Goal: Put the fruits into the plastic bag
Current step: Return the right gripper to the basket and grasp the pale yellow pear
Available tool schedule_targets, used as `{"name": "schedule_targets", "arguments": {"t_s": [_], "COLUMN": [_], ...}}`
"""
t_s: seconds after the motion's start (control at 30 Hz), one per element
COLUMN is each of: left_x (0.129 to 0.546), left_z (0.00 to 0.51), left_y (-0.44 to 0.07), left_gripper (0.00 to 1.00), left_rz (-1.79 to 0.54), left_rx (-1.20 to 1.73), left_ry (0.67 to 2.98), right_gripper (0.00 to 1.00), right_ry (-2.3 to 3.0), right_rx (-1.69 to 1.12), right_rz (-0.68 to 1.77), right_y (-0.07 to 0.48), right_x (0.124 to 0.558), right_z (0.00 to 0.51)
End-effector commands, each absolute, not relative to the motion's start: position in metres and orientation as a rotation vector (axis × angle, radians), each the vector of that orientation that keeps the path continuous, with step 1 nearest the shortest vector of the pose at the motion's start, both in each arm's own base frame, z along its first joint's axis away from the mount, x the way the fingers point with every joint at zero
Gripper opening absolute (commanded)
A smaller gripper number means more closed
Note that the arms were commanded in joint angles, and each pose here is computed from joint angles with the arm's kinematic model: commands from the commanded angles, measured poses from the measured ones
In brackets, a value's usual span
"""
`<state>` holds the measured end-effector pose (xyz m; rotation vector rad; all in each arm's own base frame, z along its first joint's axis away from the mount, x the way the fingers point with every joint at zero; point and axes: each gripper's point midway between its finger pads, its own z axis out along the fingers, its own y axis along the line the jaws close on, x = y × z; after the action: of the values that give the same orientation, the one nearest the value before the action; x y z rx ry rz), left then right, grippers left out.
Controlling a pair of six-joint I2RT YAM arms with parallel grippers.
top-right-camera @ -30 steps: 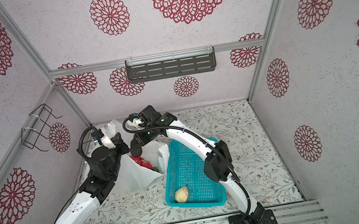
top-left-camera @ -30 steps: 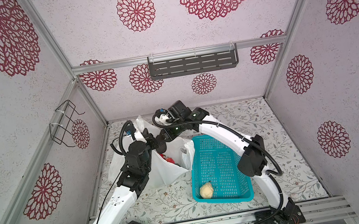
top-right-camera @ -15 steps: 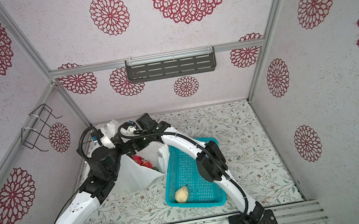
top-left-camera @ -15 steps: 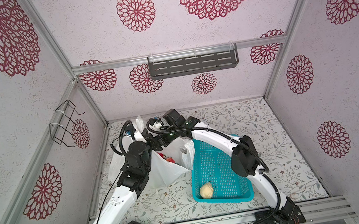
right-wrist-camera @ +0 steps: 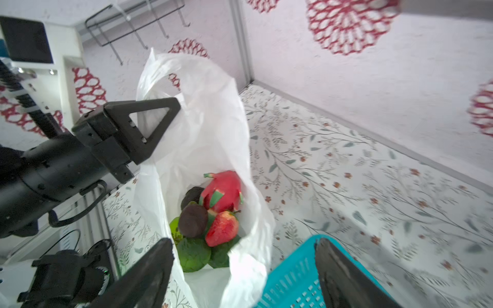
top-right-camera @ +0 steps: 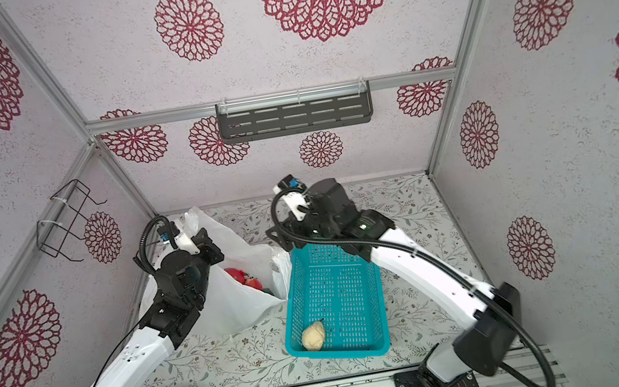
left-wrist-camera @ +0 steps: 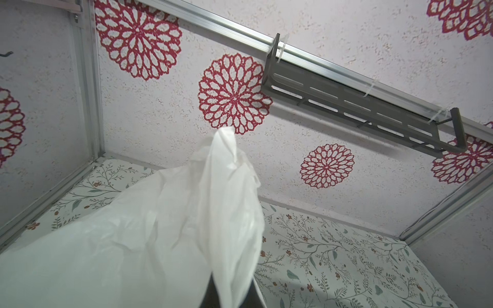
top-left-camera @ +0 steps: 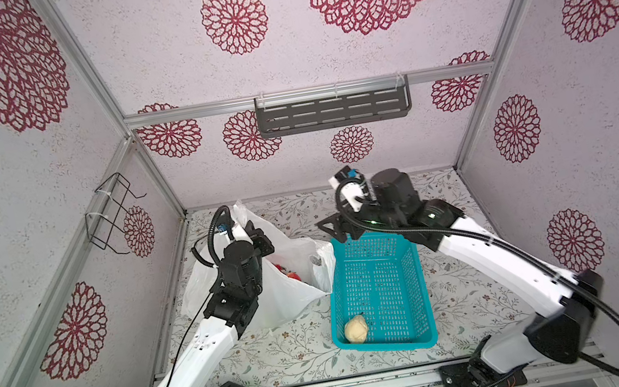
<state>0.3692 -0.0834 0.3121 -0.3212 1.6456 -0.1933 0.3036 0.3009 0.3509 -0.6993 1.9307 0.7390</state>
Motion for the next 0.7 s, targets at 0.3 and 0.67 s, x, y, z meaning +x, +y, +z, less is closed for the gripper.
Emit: {"name": "schedule_targets", "arguments": {"t_s": [0.3,0.67], "left_x": [0.379,0.373], "left_z": [0.326,0.327], "left_y": [-0.082,-0.076], "left_gripper": [0.0,0.0], "left_rz": [-0.172,-0.15], "left_rx": [-0.327,-0.33], "left_ry": [1.614,1.613], "right_gripper": [0.87,0.95], "right_ry": [2.483,2.722], "right_rx": [-1.108,-1.481], "right_rz": [0.63,0.494], "right_y": [0.282,0.281], "right_x": [0.18,0.154], "right_z": [0.148,0.076]}}
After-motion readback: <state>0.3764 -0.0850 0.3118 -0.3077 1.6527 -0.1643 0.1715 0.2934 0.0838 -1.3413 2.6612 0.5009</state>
